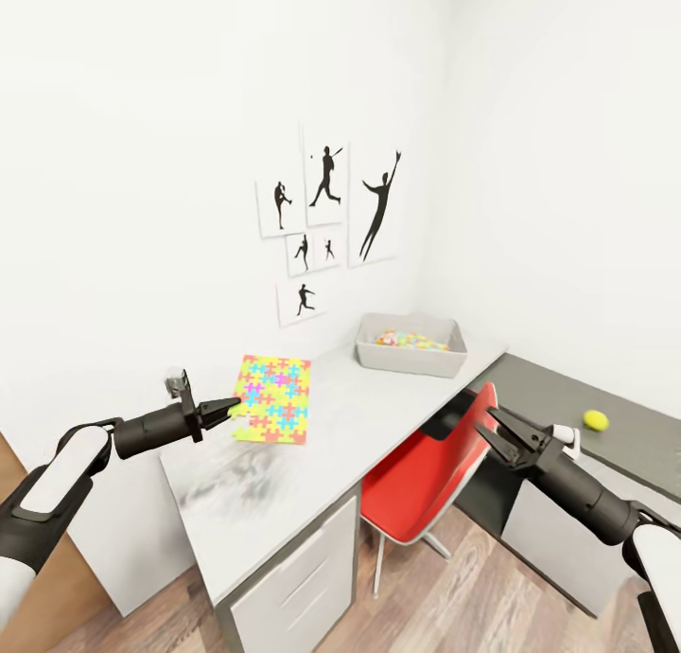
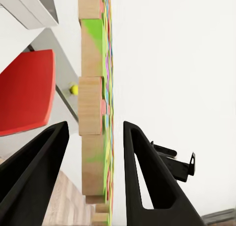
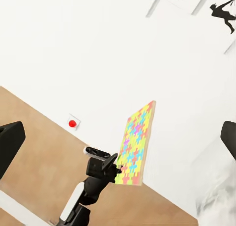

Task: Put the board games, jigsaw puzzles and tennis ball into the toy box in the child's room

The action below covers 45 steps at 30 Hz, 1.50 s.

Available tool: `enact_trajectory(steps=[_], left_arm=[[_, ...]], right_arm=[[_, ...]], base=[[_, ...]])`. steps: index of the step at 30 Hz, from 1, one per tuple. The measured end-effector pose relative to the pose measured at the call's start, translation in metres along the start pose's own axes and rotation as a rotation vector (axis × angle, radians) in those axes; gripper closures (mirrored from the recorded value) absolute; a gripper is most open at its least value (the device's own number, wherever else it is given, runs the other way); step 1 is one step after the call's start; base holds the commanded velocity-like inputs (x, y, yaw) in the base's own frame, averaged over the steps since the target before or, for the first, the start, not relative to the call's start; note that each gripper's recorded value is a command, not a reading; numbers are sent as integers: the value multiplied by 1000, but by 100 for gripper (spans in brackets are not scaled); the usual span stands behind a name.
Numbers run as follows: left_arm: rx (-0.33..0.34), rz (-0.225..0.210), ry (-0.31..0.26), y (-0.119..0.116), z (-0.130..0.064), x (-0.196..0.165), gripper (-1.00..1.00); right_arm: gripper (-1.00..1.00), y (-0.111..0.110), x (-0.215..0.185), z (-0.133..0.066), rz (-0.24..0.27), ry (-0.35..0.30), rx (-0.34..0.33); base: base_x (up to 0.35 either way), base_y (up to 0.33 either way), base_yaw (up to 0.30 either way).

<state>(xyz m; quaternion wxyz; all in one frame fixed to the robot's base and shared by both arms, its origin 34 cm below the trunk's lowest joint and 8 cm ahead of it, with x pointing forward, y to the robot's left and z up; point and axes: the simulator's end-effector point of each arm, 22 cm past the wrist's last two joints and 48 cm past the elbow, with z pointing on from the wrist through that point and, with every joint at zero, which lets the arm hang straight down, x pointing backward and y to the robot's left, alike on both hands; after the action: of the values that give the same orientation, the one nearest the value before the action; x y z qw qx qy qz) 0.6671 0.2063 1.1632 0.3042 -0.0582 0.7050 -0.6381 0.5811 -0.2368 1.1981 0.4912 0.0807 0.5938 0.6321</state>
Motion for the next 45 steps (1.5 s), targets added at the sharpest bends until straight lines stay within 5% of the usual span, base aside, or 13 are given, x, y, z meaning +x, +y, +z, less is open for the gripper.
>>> enact_trajectory(steps=[17,26,45], left_arm=[[12,21,-5,-28,-5,0,100],[18,32,-6,-42,-9,0,100],[30,54,-12,-57,-12,0,100]], right_arm=[[-100,28,-9,-4,-23,-5,-24],[-100,38,-32,-21,-46,-61,-14],[-100,8,-65,-59,3,-182,52]], base=[[0,0,-178],[0,0,-184],[0,0,-196]])
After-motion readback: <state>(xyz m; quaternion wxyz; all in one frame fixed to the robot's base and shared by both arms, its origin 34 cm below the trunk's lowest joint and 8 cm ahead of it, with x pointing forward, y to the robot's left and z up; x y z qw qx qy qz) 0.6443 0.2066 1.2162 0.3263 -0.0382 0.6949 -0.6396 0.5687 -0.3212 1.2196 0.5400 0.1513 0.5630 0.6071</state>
